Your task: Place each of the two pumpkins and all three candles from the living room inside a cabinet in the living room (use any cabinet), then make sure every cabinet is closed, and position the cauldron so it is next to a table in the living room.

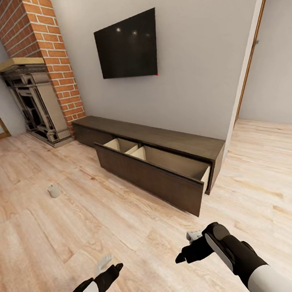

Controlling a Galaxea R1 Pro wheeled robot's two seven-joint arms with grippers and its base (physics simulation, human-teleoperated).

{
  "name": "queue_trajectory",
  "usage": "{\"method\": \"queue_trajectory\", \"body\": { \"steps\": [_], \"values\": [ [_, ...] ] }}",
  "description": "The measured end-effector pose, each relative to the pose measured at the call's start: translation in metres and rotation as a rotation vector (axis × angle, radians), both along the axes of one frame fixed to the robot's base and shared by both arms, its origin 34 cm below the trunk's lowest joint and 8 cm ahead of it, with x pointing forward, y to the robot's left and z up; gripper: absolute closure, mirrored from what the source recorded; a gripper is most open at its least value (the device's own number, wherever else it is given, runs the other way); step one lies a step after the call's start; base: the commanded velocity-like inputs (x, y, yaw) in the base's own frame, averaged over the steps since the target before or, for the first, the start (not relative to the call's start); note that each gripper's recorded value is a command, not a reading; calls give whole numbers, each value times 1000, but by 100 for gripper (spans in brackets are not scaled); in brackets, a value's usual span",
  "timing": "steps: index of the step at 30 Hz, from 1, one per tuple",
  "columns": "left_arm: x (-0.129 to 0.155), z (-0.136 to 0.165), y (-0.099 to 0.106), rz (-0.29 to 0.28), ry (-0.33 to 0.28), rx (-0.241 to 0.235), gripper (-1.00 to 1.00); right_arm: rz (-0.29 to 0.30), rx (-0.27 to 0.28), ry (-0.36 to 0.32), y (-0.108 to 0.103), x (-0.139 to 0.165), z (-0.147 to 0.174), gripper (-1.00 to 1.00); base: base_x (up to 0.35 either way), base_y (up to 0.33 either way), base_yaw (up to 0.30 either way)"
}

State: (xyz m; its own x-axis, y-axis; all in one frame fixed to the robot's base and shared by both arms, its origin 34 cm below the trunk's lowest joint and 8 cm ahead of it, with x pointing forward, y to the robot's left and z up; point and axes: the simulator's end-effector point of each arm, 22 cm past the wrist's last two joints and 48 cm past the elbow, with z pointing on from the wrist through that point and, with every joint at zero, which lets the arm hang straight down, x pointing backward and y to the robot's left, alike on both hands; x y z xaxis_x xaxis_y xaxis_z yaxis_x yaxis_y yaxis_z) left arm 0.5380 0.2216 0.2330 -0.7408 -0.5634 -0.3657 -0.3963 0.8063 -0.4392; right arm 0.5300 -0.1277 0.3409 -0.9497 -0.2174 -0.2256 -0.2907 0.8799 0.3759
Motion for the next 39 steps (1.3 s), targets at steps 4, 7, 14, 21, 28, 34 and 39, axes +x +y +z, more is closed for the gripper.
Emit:
{"method": "queue_trajectory", "body": {
  "steps": [4,7,14,21,28,34,39],
  "values": [
    [0,1,-1,1,-2,-1,-100,3,0,-12,1,2,2,-100,0,0,169],
    [0,2,-1,4,-3,-2,-100,4,0,-16,1,2,4,-100,-15,-2,100],
    [3,4,0,101,-1,-58,-100,4,0,-17,1,3,4,-100,-205,-100,113],
    [3,4,0,122,2,-70,-100,2,-2,-18,0,3,4,-100,-246,-170,271],
    [1,2,-3,122,7,-73,-100,5,-3,-16,0,2,2,-100,-198,-185,276],
    [-1,0,-8,118,13,-79,-100,6,-3,-12,0,1,0,-100,-171,-183,265],
    [-3,-2,-11,117,19,-81,-100,7,-3,-9,1,1,-2,-100,-42,-47,256]
  ]
}}
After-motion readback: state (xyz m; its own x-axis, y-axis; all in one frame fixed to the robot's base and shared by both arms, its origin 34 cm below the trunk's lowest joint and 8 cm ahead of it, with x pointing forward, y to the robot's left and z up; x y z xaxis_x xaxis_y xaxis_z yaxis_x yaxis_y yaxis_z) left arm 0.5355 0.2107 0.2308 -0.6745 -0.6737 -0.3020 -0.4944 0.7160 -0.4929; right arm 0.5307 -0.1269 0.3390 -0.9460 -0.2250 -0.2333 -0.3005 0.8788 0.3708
